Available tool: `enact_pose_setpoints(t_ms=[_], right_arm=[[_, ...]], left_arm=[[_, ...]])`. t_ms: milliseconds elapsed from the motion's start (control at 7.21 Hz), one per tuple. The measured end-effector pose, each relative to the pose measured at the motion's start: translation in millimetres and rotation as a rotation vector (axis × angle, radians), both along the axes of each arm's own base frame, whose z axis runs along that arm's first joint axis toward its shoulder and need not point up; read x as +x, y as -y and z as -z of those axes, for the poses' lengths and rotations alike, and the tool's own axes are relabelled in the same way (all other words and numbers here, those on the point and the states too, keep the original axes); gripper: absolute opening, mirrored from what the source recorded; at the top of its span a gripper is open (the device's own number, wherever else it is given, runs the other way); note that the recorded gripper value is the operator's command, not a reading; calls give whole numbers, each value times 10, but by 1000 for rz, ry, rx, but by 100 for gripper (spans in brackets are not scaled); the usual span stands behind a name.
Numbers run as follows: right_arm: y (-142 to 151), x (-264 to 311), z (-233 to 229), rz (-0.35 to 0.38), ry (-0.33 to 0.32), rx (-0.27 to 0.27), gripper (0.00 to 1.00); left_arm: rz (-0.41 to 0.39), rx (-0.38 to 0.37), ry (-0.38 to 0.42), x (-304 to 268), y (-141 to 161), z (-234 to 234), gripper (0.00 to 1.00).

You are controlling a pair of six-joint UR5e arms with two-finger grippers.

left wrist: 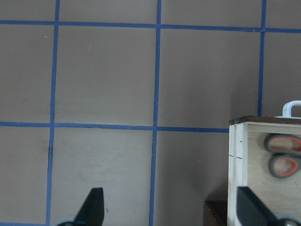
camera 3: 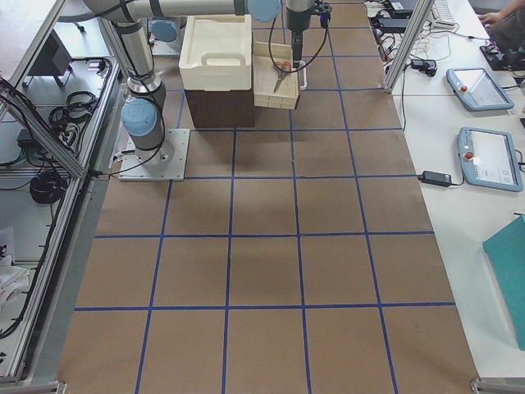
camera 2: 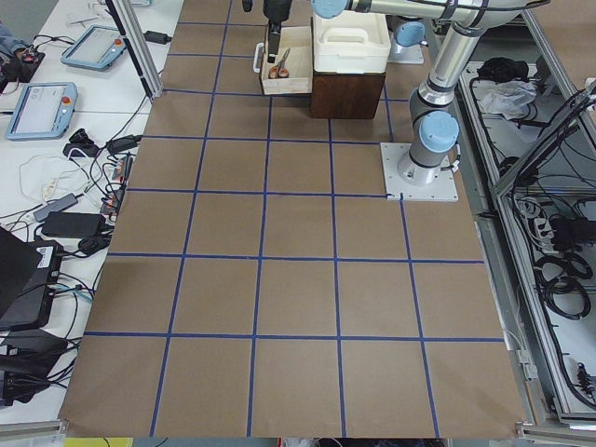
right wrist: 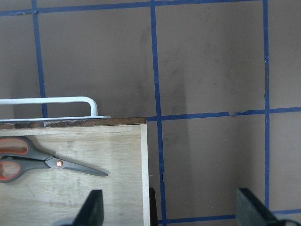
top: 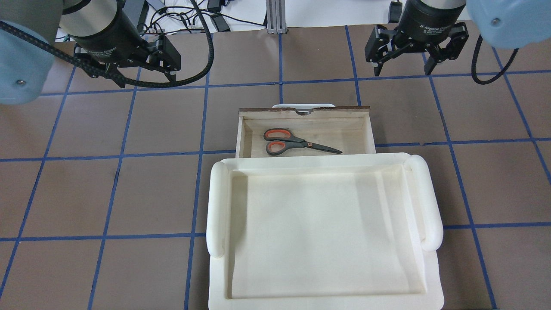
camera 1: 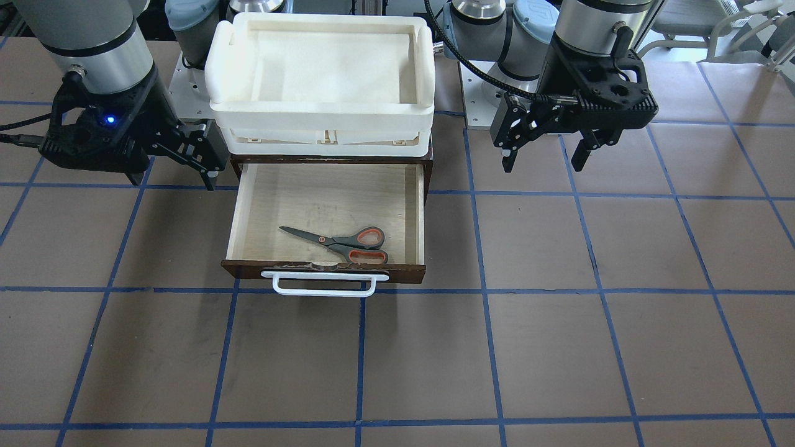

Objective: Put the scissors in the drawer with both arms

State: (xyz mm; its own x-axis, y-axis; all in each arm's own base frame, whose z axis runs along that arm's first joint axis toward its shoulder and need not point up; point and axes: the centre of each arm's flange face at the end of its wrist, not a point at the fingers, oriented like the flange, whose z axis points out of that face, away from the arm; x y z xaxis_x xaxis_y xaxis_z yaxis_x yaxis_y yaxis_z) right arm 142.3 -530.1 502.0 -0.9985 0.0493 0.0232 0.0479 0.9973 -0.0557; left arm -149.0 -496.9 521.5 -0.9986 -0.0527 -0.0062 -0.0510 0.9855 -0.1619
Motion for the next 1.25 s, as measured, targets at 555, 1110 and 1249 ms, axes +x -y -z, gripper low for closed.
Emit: enact_pose_setpoints(t_ms=[555,1110,1249], right_arm=[[8,3,1,-1,3,-3,100],[22,-4,-11,3,10,-15,100],[17,0,-2,4,14,-12,100]], left_arm=[[5,12,2,2,4,28,100],[8,12,3,-2,-1,24,100],[9,12,3,-4,-4,24,100]])
